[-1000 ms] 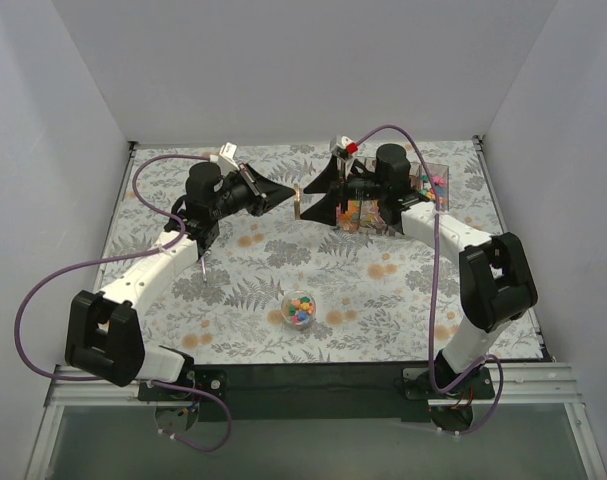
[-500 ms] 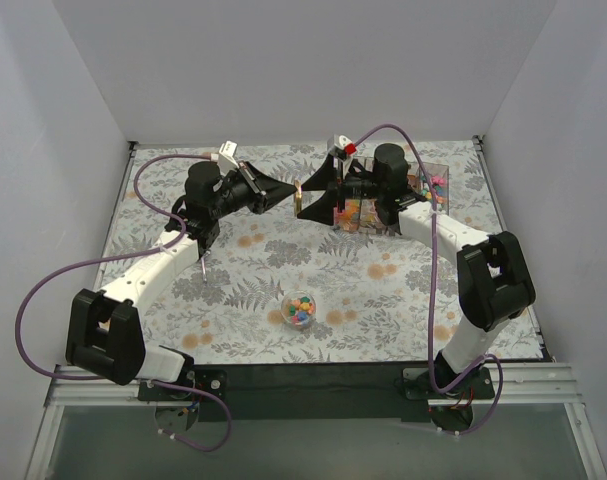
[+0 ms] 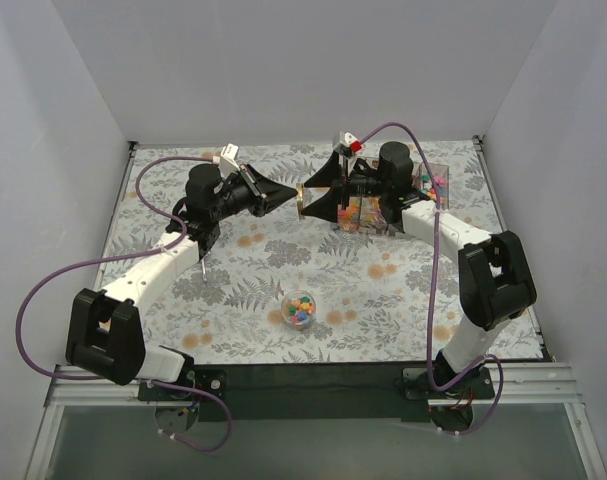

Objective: Pack the candies
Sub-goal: Pick up the bottle lid at the center of the board, then close the bottle lid on the packing bottle.

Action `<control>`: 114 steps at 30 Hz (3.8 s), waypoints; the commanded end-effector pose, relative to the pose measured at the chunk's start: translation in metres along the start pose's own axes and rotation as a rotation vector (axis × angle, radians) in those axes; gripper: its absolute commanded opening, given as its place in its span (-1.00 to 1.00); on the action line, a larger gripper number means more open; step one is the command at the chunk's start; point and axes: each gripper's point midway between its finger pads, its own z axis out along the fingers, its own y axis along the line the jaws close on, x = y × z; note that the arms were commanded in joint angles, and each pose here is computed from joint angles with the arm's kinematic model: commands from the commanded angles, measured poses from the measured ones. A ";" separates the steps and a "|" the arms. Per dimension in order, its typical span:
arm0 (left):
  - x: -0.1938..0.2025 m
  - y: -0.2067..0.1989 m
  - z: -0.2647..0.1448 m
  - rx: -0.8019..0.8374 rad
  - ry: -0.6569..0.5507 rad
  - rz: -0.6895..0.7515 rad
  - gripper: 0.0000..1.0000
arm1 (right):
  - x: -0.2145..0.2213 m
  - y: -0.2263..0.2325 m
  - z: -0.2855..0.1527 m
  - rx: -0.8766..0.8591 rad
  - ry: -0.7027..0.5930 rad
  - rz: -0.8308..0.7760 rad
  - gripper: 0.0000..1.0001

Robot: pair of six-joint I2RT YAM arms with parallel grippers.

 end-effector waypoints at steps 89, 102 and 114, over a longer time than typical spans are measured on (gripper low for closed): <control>-0.049 0.134 -0.168 -0.866 -0.436 0.746 0.72 | 0.147 0.090 -0.062 0.417 0.814 0.306 0.28; -0.045 0.138 -0.207 -0.862 -0.608 0.734 0.96 | 0.173 0.128 -0.020 0.418 1.167 0.281 0.30; -0.050 0.124 -0.225 -0.804 -0.744 0.761 0.96 | 0.182 0.134 0.002 0.447 1.269 0.238 0.30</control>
